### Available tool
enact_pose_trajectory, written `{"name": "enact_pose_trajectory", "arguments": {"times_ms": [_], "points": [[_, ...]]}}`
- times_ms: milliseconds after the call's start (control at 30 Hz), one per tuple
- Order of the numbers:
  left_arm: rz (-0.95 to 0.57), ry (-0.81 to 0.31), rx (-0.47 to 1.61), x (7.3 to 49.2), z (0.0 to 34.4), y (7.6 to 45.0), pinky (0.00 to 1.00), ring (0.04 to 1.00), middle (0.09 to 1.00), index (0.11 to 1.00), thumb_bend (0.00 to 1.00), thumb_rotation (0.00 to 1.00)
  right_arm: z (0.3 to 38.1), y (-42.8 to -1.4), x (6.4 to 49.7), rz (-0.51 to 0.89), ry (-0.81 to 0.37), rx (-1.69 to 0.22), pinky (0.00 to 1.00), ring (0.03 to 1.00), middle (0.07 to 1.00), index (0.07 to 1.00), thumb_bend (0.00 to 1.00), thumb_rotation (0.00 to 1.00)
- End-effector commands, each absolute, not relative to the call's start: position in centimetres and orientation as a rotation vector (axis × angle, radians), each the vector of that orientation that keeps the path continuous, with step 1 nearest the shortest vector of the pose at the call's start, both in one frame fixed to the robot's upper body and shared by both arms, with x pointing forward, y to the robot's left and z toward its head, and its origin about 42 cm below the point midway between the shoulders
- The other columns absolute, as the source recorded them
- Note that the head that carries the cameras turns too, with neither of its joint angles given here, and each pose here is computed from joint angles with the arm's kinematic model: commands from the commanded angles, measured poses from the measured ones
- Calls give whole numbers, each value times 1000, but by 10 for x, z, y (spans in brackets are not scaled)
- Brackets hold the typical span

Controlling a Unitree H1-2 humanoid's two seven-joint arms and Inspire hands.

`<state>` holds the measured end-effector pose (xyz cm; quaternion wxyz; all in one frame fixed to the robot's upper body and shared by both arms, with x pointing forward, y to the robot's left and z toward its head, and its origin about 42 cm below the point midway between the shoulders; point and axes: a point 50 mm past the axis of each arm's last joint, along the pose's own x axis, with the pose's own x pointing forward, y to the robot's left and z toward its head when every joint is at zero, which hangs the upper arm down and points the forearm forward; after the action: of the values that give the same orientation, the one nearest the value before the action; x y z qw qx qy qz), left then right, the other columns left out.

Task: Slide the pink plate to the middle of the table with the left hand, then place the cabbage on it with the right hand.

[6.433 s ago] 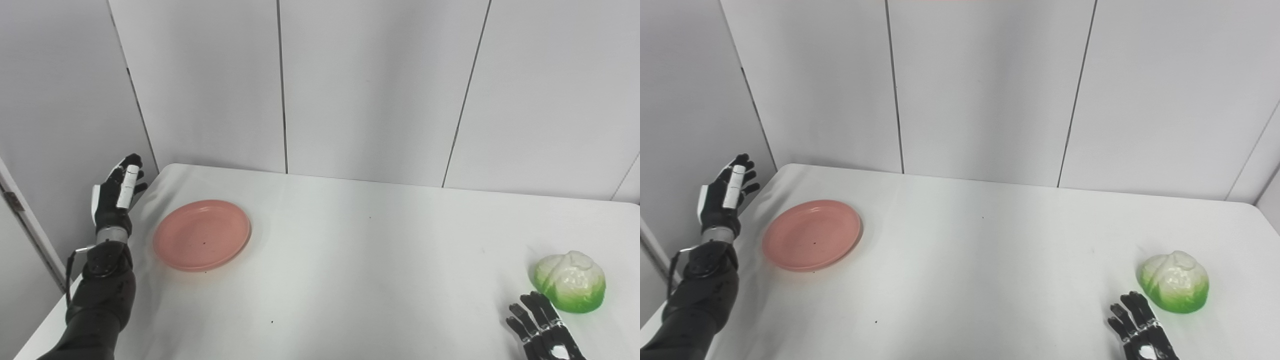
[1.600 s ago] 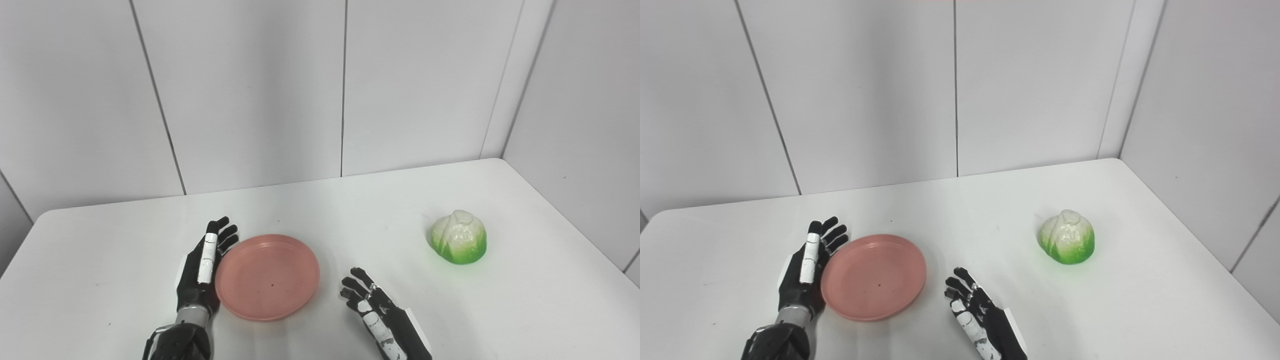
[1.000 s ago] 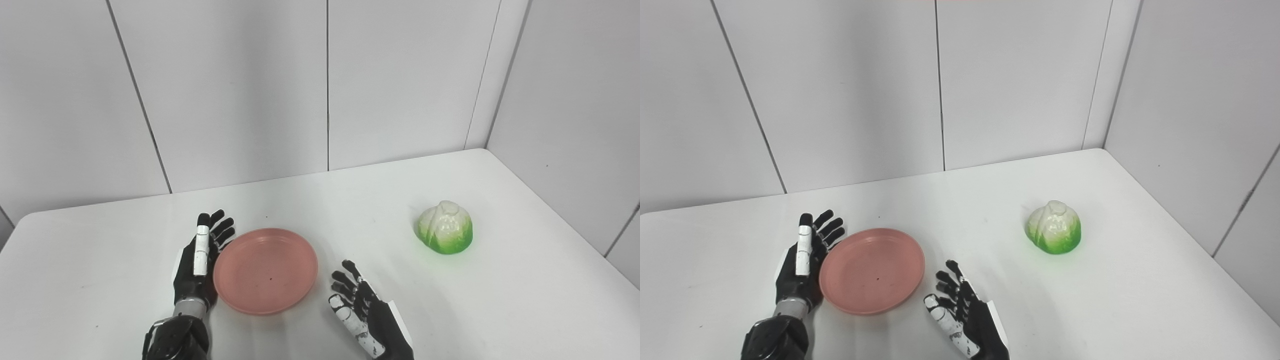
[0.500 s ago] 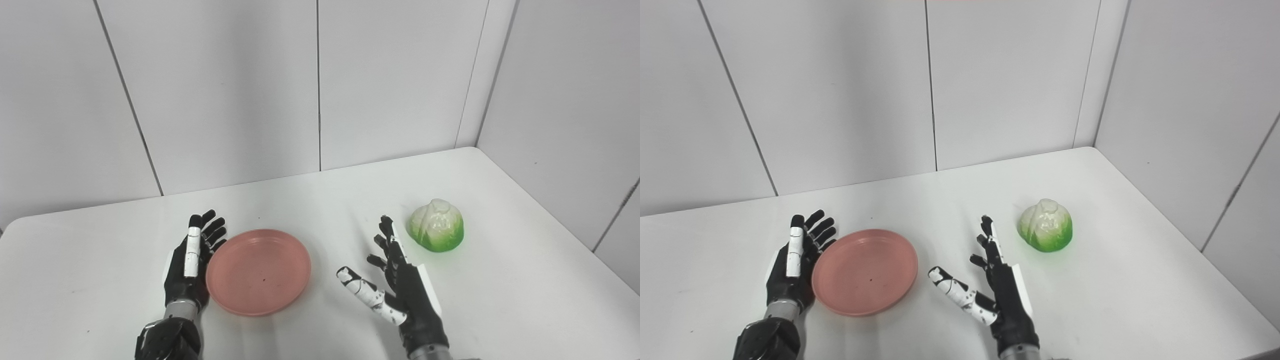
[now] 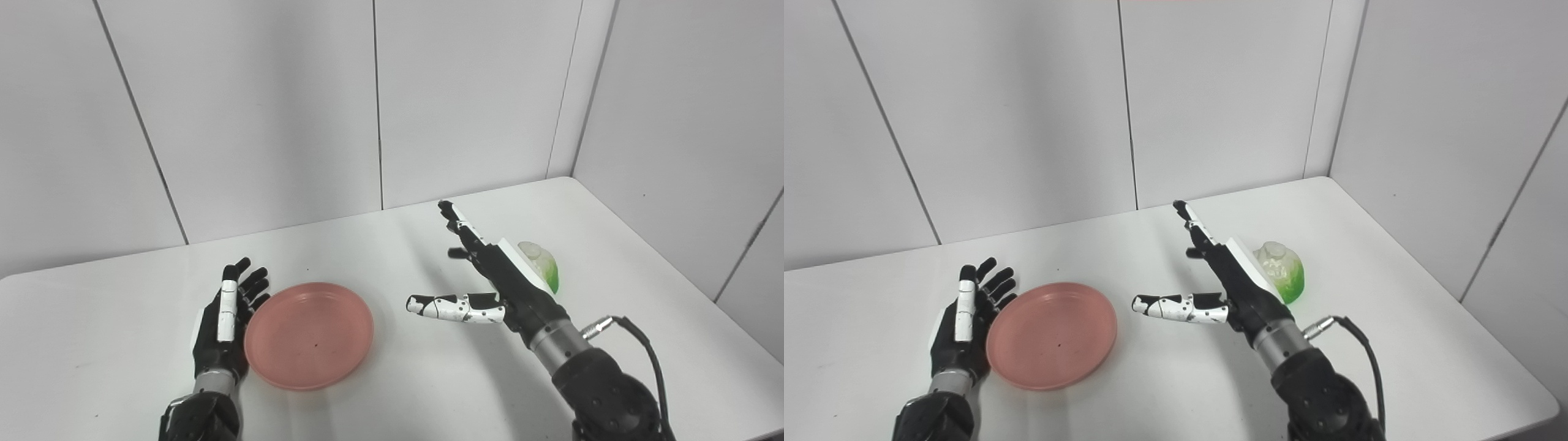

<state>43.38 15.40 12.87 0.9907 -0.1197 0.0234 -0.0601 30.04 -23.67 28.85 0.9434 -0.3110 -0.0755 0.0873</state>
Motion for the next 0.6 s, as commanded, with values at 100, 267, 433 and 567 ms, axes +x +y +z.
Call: {"name": "enact_pose_trajectory", "arguments": {"times_ms": [100,267,433,567], "points": [[-131,64,-237,441,133,152,841,848,815,884,957,854,362,-242,322,215,-139,-883,623,910,1000,1000,1000,414],[-139,66,-229,441,133,150,839,839,817,891,952,859,390,-247,336,220,-103,-975,657,925,1000,999,1000,430],[-146,70,-234,441,133,149,854,848,822,889,948,853,409,-259,355,175,-40,-1134,765,989,1000,985,1000,436],[-146,66,-238,440,135,149,876,855,820,892,945,853,420,-272,367,140,21,-1238,797,996,1000,976,1000,413]]}}
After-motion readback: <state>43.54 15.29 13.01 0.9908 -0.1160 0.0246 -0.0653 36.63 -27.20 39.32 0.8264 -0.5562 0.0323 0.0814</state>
